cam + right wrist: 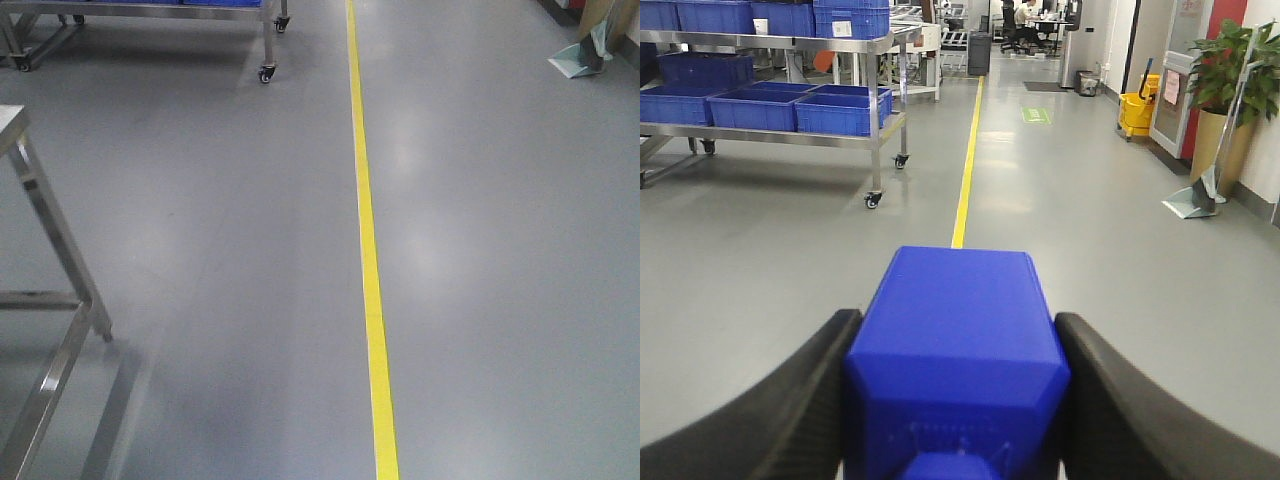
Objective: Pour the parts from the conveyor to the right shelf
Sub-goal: 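Drive along the yellow floor line carrying the block in the right gripper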
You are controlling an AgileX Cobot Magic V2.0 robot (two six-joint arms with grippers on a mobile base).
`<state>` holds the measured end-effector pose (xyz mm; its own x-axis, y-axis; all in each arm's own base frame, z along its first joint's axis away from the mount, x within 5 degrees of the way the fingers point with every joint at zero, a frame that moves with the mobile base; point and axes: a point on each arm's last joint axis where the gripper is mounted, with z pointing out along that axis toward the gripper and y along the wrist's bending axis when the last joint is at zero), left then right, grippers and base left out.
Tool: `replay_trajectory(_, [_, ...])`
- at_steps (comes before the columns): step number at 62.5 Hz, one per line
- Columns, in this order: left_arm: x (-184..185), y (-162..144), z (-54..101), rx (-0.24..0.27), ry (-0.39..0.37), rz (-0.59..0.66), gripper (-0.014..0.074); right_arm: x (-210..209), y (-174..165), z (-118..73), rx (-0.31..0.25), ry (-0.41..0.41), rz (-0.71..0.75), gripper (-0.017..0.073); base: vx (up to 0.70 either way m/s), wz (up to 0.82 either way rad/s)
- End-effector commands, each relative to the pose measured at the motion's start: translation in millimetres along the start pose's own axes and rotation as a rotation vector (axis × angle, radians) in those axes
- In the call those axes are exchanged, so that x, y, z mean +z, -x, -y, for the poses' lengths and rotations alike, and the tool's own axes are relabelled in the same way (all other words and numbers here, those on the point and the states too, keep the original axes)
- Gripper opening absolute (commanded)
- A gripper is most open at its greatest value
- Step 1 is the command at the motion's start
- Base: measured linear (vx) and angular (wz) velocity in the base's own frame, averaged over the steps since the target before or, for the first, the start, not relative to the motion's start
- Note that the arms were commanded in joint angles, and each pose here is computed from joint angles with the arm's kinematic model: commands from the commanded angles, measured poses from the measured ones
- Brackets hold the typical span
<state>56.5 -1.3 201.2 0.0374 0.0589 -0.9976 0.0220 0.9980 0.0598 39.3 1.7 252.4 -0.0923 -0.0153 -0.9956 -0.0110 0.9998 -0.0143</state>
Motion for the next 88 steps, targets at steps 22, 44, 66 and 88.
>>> replay_trajectory(22, [-0.3, -2.6, 0.4, -0.006, 0.001, 0.06, -0.0006, -2.0, 15.2, 0.6, -0.005, -0.005, 0.095, -0.0005, 0.75, -0.08])
replay_trajectory(44, [-0.3, -2.6, 0.4, -0.006, 0.001, 0.06, -0.0006, -2.0, 15.2, 0.6, -0.005, -0.005, 0.095, -0.0005, 0.75, -0.08])
replay_trajectory(66, [-0.3, -2.6, 0.4, -0.006, 0.001, 0.06, -0.0006, -2.0, 15.2, 0.6, -0.005, -0.005, 0.095, -0.0005, 0.76, 0.03])
replay_trajectory(88, [-0.3, -2.6, 0.4, -0.006, 0.001, 0.06, -0.0006, -2.0, 15.2, 0.6, -0.005, -0.005, 0.095, -0.0005, 0.7, 0.05])
